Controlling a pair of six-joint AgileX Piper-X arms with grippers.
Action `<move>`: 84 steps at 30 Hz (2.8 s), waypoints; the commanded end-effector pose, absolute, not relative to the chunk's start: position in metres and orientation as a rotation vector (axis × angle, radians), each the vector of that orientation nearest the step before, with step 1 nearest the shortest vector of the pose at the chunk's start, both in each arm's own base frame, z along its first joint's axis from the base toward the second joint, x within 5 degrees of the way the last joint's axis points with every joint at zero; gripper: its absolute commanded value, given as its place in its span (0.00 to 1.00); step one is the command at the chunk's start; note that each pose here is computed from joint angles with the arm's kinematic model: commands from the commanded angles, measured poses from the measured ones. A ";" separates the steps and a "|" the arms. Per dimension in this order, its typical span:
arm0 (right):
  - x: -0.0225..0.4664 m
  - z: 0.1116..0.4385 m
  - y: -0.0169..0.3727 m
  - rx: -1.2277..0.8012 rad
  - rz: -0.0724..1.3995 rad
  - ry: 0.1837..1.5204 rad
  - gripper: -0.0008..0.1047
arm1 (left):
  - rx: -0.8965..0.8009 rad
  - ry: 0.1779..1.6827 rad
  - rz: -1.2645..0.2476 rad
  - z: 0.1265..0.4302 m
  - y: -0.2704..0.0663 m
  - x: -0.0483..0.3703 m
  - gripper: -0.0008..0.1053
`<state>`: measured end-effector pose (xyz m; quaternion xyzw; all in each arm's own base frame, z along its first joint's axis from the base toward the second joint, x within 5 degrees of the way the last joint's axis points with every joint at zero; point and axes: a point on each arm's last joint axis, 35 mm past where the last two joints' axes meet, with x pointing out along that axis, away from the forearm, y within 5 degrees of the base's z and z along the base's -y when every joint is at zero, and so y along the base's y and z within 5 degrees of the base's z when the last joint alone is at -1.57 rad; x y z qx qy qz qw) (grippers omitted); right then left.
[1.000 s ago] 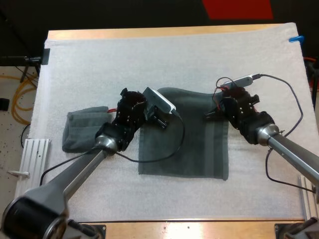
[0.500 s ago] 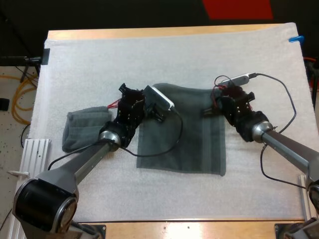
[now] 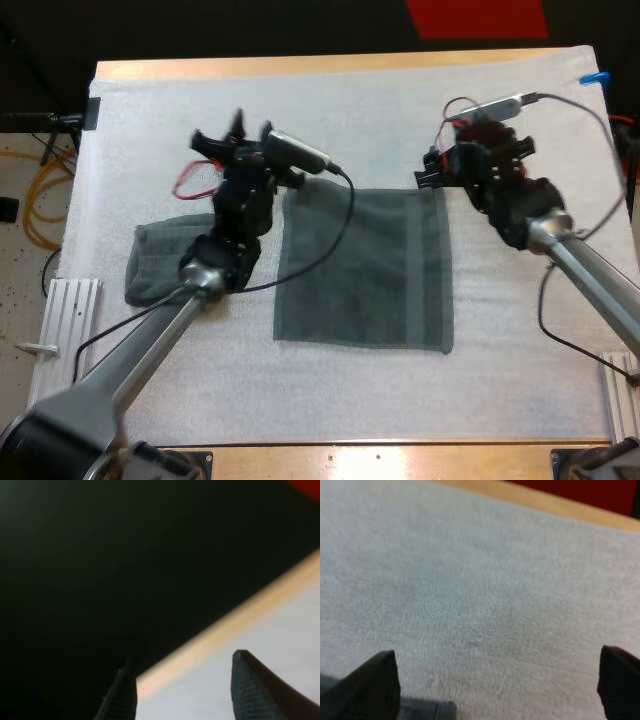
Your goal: Pick towel from pile fold and stack
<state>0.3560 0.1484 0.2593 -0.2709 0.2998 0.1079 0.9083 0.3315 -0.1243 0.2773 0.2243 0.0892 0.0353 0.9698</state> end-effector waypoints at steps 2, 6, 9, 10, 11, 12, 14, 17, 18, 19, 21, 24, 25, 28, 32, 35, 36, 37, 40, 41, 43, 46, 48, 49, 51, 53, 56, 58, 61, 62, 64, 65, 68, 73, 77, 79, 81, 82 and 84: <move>0.344 0.283 0.144 -0.525 0.231 0.604 0.75 | 0.457 0.136 0.144 0.304 -0.118 0.321 0.42; 0.314 0.320 0.133 -0.426 0.251 0.605 0.75 | 0.434 0.101 0.165 0.340 -0.106 0.293 0.42; 0.292 0.342 0.123 -0.391 0.265 0.600 0.75 | 0.392 0.077 0.166 0.362 -0.098 0.272 0.42; 0.283 0.350 0.120 -0.382 0.271 0.599 0.75 | 0.368 0.069 0.168 0.370 -0.093 0.262 0.42; 0.279 0.353 0.118 -0.377 0.271 0.604 0.75 | 0.355 0.062 0.169 0.375 -0.091 0.257 0.42; 0.270 0.360 0.114 -0.368 0.269 0.604 0.75 | 0.327 0.057 0.167 0.382 -0.087 0.247 0.42; 0.256 0.370 0.108 -0.348 0.267 0.603 0.75 | 0.301 0.070 0.136 0.388 -0.082 0.233 0.42; 0.234 0.382 0.098 -0.331 0.264 0.618 0.75 | 0.239 0.111 0.006 0.395 -0.074 0.205 0.42; 0.226 0.385 0.095 -0.325 0.270 0.625 0.75 | 0.207 0.130 -0.069 0.396 -0.072 0.195 0.42; 0.218 0.388 0.092 -0.313 0.285 0.632 0.75 | 0.171 0.163 -0.146 0.396 -0.070 0.185 0.42; 0.206 0.392 0.087 -0.283 0.301 0.651 0.75 | 0.119 0.214 -0.247 0.394 -0.068 0.171 0.42; 0.187 0.398 0.080 -0.251 0.317 0.679 0.75 | 0.037 0.324 -0.405 0.389 -0.065 0.149 0.42; 0.181 0.398 0.077 -0.246 0.318 0.697 0.75 | 0.011 0.361 -0.442 0.387 -0.064 0.142 0.42; 0.166 0.396 0.071 -0.229 0.309 0.768 0.75 | -0.037 0.491 -0.523 0.377 -0.061 0.126 0.42; 0.156 0.388 0.067 -0.228 0.338 0.831 0.75 | -0.055 0.662 -0.614 0.363 -0.060 0.115 0.42; 0.152 0.368 0.068 -0.190 0.371 0.897 0.75 | -0.050 0.764 -0.624 0.353 -0.059 0.111 0.42; 0.152 0.358 0.068 -0.181 0.373 0.929 0.75 | -0.049 0.783 -0.621 0.349 -0.059 0.111 0.42; 0.152 0.345 0.069 -0.177 0.384 0.966 0.75 | -0.047 0.801 -0.618 0.343 -0.059 0.111 0.42; 0.153 0.309 0.070 -0.141 0.376 1.032 0.75 | -0.045 0.852 -0.610 0.327 -0.060 0.113 0.42; 0.154 0.301 0.071 -0.128 0.374 1.040 0.75 | -0.045 0.864 -0.608 0.323 -0.060 0.114 0.42; 0.155 0.273 0.073 -0.054 0.387 1.061 0.75 | -0.051 0.906 -0.597 0.311 -0.061 0.115 0.42; 0.154 0.237 0.077 0.085 0.427 1.111 0.75 | -0.075 0.959 -0.576 0.300 -0.062 0.117 0.42; 0.154 0.218 0.079 0.159 0.438 1.167 0.75 | -0.079 0.977 -0.572 0.296 -0.062 0.118 0.42; 0.154 0.205 0.080 0.199 0.438 1.205 0.75 | -0.080 0.983 -0.573 0.295 -0.063 0.119 0.42; 0.156 0.189 0.082 0.241 0.444 1.245 0.75 | -0.081 0.987 -0.574 0.295 -0.064 0.120 0.42; 0.161 0.179 0.085 0.278 0.451 1.259 0.75 | -0.080 0.989 -0.574 0.294 -0.064 0.121 0.42; 0.169 0.164 0.092 0.334 0.487 1.291 0.75 | -0.080 0.993 -0.573 0.294 -0.064 0.122 0.42; 0.178 0.153 0.098 0.401 0.514 1.317 0.75 | -0.080 0.993 -0.573 0.294 -0.064 0.122 0.42; 0.187 0.140 0.104 0.473 0.533 1.344 0.75 | -0.080 0.993 -0.573 0.294 -0.064 0.122 0.42; 0.189 0.137 0.105 0.488 0.537 1.349 0.75 | -0.080 0.993 -0.573 0.294 -0.064 0.122 0.42; 0.194 0.130 0.108 0.538 0.556 1.361 0.75 | -0.080 0.993 -0.573 0.294 -0.064 0.122 0.42; 0.195 0.128 0.109 0.547 0.558 1.368 0.75 | -0.080 0.993 -0.573 0.294 -0.064 0.122 0.42; 0.198 0.124 0.112 0.574 0.603 1.371 0.75 | -0.080 0.991 -0.574 0.294 -0.064 0.122 0.42; 0.197 0.122 0.111 0.581 0.587 1.391 0.57 | -0.079 0.960 -0.581 0.296 -0.065 0.124 0.42; 0.196 0.121 0.111 0.572 0.572 1.400 0.28 | -0.088 0.927 -0.593 0.298 -0.067 0.127 0.42; 0.196 0.121 0.111 0.558 0.585 1.391 0.11 | -0.096 0.924 -0.610 0.299 -0.067 0.127 0.42; 0.196 0.122 0.110 0.550 0.584 1.384 0.01 | -0.104 0.929 -0.611 0.298 -0.068 0.128 0.42; 0.196 0.123 0.110 0.542 0.583 1.375 0.01 | -0.136 0.950 -0.591 0.296 -0.068 0.129 0.42; 0.196 0.125 0.110 0.537 0.587 1.363 0.01 | -0.206 1.011 -0.546 0.290 -0.069 0.131 0.45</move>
